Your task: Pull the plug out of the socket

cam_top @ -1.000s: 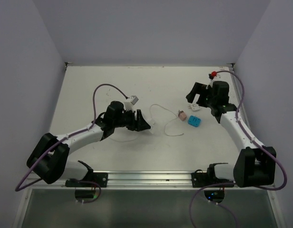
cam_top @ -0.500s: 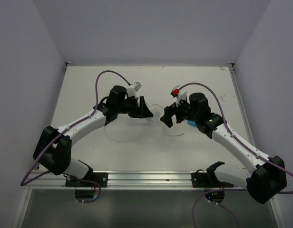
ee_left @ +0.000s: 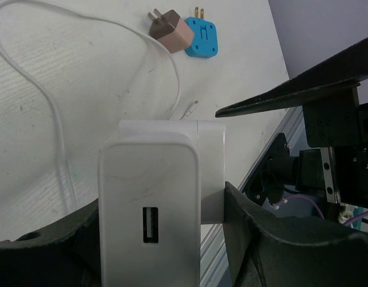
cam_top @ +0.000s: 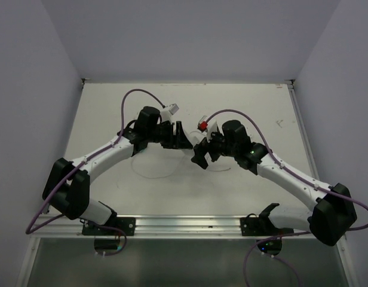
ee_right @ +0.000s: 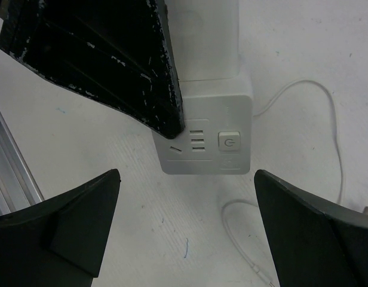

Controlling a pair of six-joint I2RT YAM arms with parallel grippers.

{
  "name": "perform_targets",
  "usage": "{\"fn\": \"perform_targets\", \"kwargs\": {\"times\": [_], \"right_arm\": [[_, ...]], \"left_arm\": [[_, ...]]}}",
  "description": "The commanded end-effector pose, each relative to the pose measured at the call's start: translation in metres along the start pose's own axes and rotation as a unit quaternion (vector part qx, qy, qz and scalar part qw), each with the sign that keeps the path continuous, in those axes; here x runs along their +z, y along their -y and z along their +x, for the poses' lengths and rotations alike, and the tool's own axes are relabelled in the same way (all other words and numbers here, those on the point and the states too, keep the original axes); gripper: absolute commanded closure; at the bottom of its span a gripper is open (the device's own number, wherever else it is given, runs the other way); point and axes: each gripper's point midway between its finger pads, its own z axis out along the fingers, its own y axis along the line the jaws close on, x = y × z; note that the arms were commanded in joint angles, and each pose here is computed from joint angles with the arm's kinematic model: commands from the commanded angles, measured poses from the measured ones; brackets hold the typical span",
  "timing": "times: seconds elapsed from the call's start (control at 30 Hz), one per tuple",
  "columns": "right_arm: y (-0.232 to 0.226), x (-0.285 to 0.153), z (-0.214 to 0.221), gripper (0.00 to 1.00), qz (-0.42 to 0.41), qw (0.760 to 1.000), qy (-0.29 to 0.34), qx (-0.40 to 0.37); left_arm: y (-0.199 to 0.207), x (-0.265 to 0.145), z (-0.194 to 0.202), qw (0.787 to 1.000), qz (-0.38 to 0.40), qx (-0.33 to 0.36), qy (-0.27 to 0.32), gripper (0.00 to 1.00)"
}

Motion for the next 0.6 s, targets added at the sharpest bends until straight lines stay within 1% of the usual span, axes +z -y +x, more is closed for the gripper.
{"fn": "perform_targets", "kwargs": {"times": [0.0,0.17,0.43,0.53,0.57], "right_arm": [[-0.001,0.004,-0.035,0.01,0.013,0.999,0.041,-0.032],[-0.002,0.016,-0.038,0.01,0.024,0.998,0.047,-0.038],[0.000,0.028,-0.035,0.08,0.027,0.998,0.048,-0.032],[0.001,0.030,-0.033,0.15,0.030,0.998,0.047,-0.034],[0.001,0.030,-0.033,0.19,0.030,0.998,0.048,-0.034]], "left_arm": [[0.033,-0.012,-0.028,0.998,0.049,0.021,0.037,1.00],[0.039,-0.013,-0.029,0.997,0.064,0.016,0.037,1.00],[0.048,-0.017,-0.027,0.996,0.080,0.008,0.036,1.00],[0.050,-0.018,-0.026,0.996,0.084,0.006,0.033,1.00],[0.049,-0.018,-0.025,0.996,0.083,0.004,0.032,1.00]]}}
